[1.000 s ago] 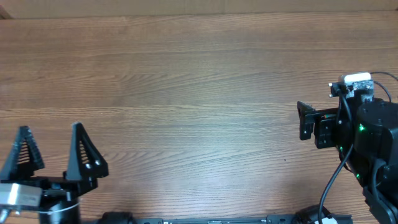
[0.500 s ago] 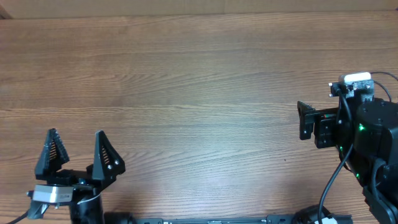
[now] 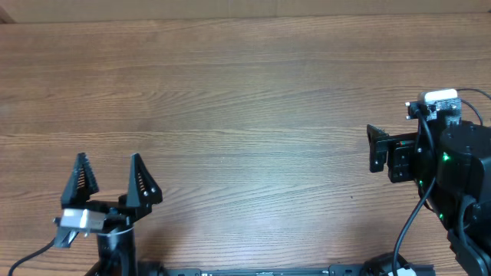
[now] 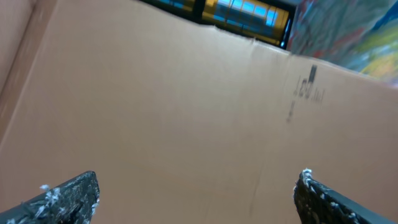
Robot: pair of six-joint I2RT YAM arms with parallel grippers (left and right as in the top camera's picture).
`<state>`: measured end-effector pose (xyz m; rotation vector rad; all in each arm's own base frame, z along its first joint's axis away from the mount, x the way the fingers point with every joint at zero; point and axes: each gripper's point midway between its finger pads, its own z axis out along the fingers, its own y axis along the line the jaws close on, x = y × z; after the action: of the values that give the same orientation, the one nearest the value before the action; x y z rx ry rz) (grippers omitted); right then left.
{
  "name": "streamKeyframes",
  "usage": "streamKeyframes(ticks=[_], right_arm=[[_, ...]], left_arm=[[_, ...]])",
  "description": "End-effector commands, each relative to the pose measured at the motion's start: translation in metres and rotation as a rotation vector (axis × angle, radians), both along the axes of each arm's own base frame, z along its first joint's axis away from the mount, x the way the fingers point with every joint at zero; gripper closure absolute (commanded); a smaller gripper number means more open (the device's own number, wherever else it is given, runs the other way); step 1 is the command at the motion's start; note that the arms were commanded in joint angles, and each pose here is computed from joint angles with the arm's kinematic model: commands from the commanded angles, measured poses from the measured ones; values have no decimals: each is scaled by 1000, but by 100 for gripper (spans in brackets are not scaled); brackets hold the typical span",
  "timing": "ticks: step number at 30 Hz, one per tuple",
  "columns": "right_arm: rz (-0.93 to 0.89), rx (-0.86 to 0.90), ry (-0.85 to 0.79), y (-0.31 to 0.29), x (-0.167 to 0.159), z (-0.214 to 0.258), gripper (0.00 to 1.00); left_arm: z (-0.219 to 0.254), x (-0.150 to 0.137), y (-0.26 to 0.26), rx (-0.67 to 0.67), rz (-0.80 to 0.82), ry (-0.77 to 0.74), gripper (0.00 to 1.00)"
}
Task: Untangle cables
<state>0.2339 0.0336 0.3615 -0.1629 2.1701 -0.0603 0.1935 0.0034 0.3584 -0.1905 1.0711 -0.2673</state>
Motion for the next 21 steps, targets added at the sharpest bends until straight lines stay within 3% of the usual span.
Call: streamKeyframes(ticks=[1,21], right_arm=[[-2,7,-13,0,-1,4,0],[-2,7,-13,0,-1,4,0]], left_arm=[[-14,5,0,21,7,19,0],[-105,39,12,-4,75,159,1]])
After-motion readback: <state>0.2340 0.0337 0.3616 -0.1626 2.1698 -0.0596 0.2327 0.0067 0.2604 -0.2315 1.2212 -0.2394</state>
